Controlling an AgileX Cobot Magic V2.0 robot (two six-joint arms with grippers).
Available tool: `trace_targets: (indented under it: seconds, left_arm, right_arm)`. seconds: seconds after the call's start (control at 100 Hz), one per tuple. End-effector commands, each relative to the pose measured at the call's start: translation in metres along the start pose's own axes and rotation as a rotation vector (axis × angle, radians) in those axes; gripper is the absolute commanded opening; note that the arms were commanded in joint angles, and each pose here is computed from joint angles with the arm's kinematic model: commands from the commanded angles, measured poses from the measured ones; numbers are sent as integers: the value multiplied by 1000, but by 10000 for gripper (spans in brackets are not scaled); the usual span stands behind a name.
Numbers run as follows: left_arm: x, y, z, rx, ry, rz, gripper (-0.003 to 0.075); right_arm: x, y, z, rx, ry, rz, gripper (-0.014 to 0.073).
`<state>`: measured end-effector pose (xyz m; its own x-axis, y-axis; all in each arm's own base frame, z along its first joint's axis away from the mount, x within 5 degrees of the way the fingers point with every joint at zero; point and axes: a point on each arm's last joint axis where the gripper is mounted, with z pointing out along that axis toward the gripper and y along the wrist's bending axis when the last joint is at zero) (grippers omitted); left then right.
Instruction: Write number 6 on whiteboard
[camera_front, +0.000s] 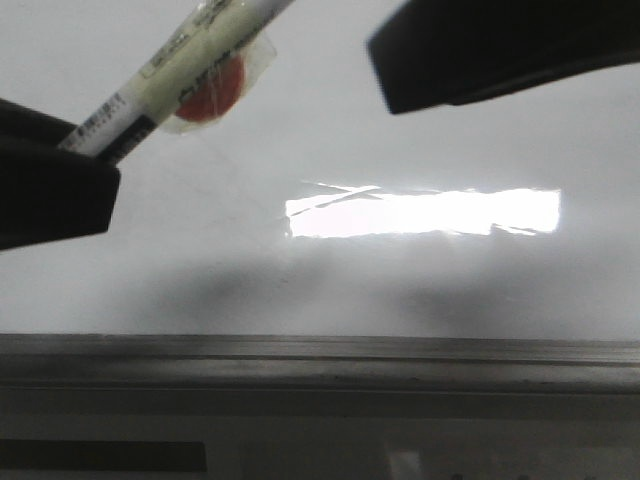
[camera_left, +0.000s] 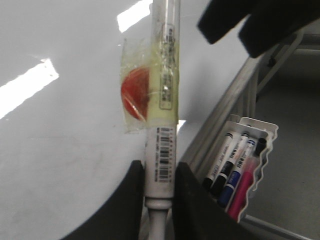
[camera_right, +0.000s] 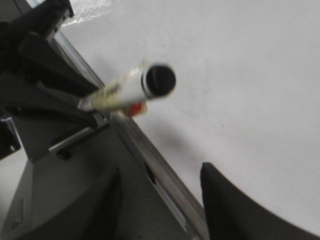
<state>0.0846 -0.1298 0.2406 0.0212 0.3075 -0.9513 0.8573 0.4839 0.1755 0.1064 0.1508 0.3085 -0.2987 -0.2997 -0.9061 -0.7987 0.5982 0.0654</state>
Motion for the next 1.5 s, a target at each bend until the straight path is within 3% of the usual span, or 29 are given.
trace_targets:
  seconds: [0.0,0.39,0.65,0.82,0.99,1.06,1.18,1.25,1.49]
  left_arm:
    - [-12,-4,-3,26,-121,-24,-20]
    - [-6,-12,-4,64,-193,-47,-20]
    - [-5,-12,-1,66,-184,-47,-20]
    - [-5,-12,-2,66,-188,-47,-20]
    - [-5,-12,-2,64,-188,-55,-15]
    - [-5,-11,-1,62,-180,-59,47]
    - [-6,-11,-2,57,-188,-66,289]
    - [-9,-9,-6,47,-210,-74,377]
    - [-16,11,-32,-111,-292,-142,388]
  right_arm:
    - [-28,6,1,-38,-151,32,363]
    - [-31,18,21,-103,-174,159,354]
    - [-35,19,21,-107,-216,161,131]
    - [-34,19,21,-109,-214,176,-69]
    - [-34,19,21,-110,-204,185,-71]
    - [-34,19,21,-109,-204,175,-71]
    - [-33,18,21,-101,-200,179,-71]
    - [-32,13,22,-87,-184,225,-71]
    - [-26,-4,23,-17,-115,289,-71]
